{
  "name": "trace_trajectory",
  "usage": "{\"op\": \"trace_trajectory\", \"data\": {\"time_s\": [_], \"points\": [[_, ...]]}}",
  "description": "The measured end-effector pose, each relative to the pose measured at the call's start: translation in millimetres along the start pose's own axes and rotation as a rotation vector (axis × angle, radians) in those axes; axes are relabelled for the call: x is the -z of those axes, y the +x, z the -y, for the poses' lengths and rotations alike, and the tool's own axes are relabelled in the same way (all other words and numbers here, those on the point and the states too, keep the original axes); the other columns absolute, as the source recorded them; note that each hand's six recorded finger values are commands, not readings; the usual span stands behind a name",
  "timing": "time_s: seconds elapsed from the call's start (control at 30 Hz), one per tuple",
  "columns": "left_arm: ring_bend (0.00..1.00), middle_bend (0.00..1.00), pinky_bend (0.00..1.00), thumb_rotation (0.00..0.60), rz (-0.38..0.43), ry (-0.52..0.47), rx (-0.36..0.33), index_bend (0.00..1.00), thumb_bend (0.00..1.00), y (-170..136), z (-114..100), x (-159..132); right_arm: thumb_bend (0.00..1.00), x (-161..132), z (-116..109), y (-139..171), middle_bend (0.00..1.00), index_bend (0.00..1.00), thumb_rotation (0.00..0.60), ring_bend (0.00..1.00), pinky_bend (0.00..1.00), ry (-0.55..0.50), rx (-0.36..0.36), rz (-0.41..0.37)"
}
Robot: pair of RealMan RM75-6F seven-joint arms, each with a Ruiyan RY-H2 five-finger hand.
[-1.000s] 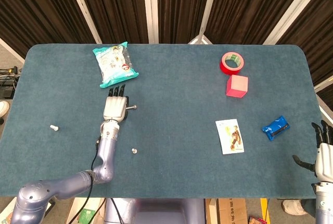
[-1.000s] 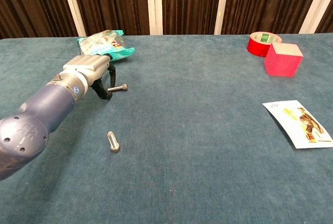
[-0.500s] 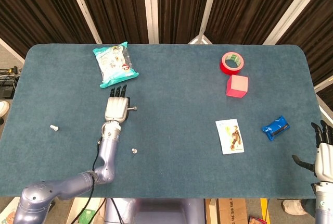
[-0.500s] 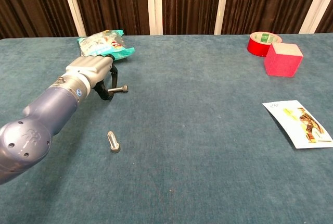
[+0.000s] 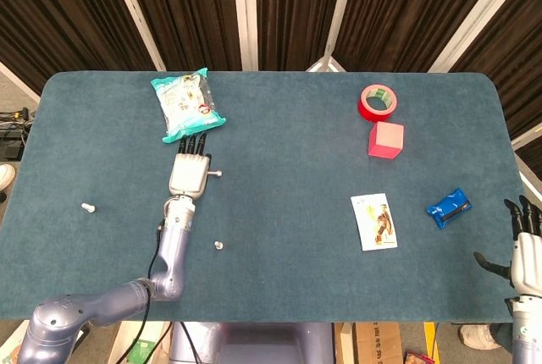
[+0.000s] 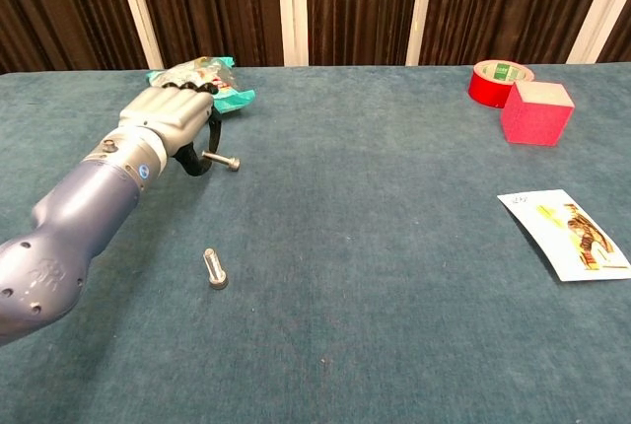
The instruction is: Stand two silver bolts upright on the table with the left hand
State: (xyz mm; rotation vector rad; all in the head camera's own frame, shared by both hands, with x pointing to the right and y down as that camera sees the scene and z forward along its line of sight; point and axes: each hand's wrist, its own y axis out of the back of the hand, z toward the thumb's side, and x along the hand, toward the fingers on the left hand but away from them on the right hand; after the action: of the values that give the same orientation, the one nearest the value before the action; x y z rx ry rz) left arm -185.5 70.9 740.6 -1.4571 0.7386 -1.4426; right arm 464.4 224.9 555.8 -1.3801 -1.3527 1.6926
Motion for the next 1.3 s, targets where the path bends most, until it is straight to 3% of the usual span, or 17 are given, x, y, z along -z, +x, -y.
{"op": "trace_trajectory", "data": {"time_s": [0.13, 0.27, 0.47, 1.3], "points": [[0.0, 0.0, 0.0, 0.6, 0.03, 0.081, -0.046, 0.55, 0.53, -5.3, -5.7, -0.8, 0.01, -0.7, 0.1, 0.6, 0.03, 0.13, 0.6, 0.02, 0.0, -0.004, -0.005, -0.004], [0.0, 0.0, 0.0, 0.6, 0.047, 0.11, -0.049, 0.55, 0.53, -8.4, -6.4, -0.8, 0.01, -0.4, -0.7, 0.9, 0.03, 0.13, 0.6, 0.02, 0.0, -0.007, -0.004, -0.002], [0.0, 0.0, 0.0, 0.6, 0.055, 0.085, -0.013, 0.55, 0.53, -11.1, -3.0, 0.6, 0.01, -0.4, -0.8, 0.9, 0.03, 0.13, 0.6, 0.02, 0.0, -0.008, -0.004, -0.003], [0.0, 0.0, 0.0, 0.6, 0.03, 0.033, 0.004, 0.54, 0.53, -6.5, -12.2, 0.4, 0.01, -0.7, 1.0, 0.4, 0.03, 0.13, 0.6, 0.02, 0.0, -0.005, -0.009, -0.004]]}}
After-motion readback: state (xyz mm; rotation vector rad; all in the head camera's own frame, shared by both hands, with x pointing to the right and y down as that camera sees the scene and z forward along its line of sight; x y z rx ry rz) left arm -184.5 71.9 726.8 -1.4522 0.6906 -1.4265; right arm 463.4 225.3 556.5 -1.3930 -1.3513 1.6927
